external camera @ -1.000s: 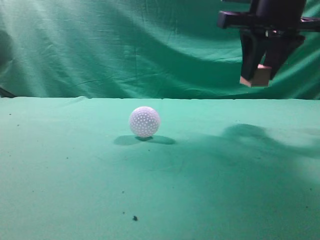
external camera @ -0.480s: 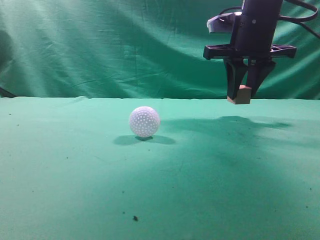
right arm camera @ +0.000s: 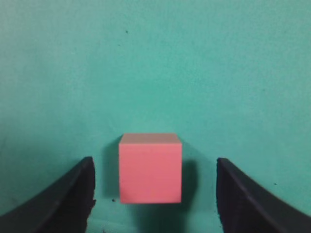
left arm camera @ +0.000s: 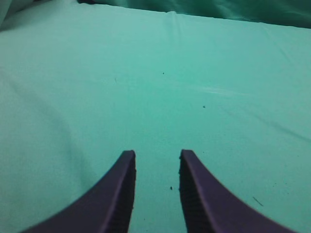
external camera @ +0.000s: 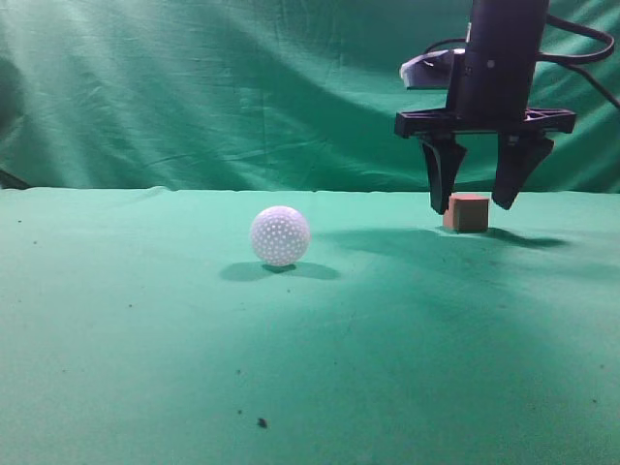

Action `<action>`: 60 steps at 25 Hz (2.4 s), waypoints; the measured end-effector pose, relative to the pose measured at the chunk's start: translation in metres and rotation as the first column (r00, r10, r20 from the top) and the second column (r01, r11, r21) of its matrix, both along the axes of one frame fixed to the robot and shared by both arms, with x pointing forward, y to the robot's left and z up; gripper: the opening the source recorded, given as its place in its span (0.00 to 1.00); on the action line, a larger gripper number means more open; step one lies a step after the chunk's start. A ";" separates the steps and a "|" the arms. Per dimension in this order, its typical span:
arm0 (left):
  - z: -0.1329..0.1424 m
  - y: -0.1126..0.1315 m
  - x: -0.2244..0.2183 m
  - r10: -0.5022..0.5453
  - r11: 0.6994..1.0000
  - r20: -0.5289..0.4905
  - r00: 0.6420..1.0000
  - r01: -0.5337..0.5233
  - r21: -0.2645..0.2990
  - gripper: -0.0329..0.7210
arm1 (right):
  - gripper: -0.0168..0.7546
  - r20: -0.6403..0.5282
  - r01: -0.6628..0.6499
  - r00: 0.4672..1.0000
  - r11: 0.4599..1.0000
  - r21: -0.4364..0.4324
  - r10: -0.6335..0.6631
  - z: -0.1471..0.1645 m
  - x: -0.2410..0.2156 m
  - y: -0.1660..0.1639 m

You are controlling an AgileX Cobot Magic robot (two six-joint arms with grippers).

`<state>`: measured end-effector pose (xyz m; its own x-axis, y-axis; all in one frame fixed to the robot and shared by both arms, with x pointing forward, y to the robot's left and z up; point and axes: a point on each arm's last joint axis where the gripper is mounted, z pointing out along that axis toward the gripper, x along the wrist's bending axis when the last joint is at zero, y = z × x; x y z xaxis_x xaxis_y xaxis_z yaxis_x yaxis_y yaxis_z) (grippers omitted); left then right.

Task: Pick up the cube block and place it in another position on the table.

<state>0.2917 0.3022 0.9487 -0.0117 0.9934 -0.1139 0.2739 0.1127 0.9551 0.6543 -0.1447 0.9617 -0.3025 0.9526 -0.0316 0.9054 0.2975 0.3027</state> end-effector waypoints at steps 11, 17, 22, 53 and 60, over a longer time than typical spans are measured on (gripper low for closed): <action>0.000 0.000 0.000 0.000 1.000 0.000 1.000 0.000 0.000 0.39 | 0.02 0.199 0.032 0.979 0.995 0.096 -0.051 0.151 -0.062 -0.024; 0.000 0.000 0.000 0.000 1.000 0.000 1.000 0.000 0.000 0.39 | 0.02 0.253 0.059 0.963 0.988 0.143 -0.094 0.198 -0.116 -0.044; 0.000 0.000 0.000 0.000 1.000 0.000 1.000 0.000 0.000 0.39 | 0.02 0.259 0.078 0.959 0.983 0.164 -0.119 0.190 -0.169 -0.065; 0.000 0.000 0.000 0.000 1.000 0.000 1.000 0.000 0.000 0.39 | 0.02 0.691 0.123 0.668 0.957 0.261 -0.275 0.118 -0.330 -0.148; 0.000 0.000 0.000 0.000 1.000 0.000 1.000 0.000 0.000 0.39 | 0.02 0.767 0.187 0.545 0.941 0.282 -0.338 0.028 -0.357 -0.157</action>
<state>0.2917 0.3022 0.9487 -0.0117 0.9934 -0.1139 0.2739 0.1127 0.9551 0.2974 -0.3018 0.9896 0.0386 0.9991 0.0188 0.3020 -0.0296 0.9528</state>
